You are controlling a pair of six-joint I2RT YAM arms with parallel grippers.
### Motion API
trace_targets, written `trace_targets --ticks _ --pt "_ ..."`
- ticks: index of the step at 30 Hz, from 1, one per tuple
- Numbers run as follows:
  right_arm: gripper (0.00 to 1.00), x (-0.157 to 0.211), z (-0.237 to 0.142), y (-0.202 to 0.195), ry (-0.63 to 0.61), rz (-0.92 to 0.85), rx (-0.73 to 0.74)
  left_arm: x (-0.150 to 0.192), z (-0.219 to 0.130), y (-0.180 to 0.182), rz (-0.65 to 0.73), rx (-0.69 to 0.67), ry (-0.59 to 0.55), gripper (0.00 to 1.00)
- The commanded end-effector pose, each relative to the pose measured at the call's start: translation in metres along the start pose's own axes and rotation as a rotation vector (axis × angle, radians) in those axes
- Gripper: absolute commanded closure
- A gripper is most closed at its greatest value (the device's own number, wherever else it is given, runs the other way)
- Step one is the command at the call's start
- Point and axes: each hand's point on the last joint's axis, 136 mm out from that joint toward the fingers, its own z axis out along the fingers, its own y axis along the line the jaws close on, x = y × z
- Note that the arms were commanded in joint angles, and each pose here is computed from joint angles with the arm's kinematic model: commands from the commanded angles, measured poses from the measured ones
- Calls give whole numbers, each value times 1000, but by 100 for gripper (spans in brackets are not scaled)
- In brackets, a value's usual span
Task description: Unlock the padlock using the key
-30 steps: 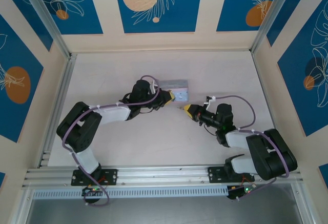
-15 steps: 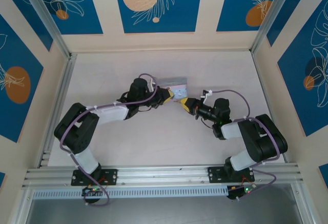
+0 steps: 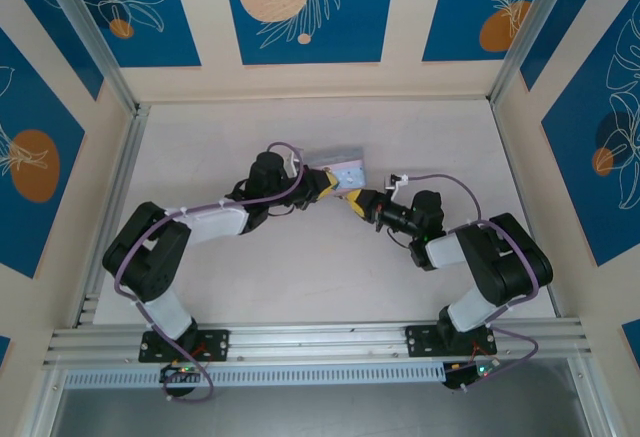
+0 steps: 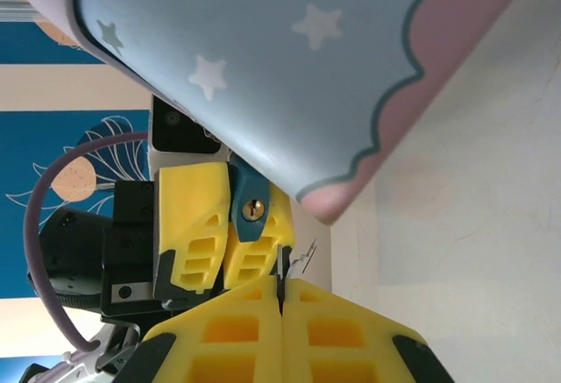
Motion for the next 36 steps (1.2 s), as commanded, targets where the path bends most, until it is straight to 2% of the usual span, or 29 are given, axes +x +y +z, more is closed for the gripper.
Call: trace_targets --ticks 1,18,36 --pt "100 -6 5 10 -22 -19 -31 -8 -13 -39 76 126 -29 100" --pt "100 -13 15 8 -39 16 -48 -7 -13 -36 73 121 -28 100" --pt "100 -10 9 4 -40 24 -36 -7 -11 -29 74 104 -28 100"
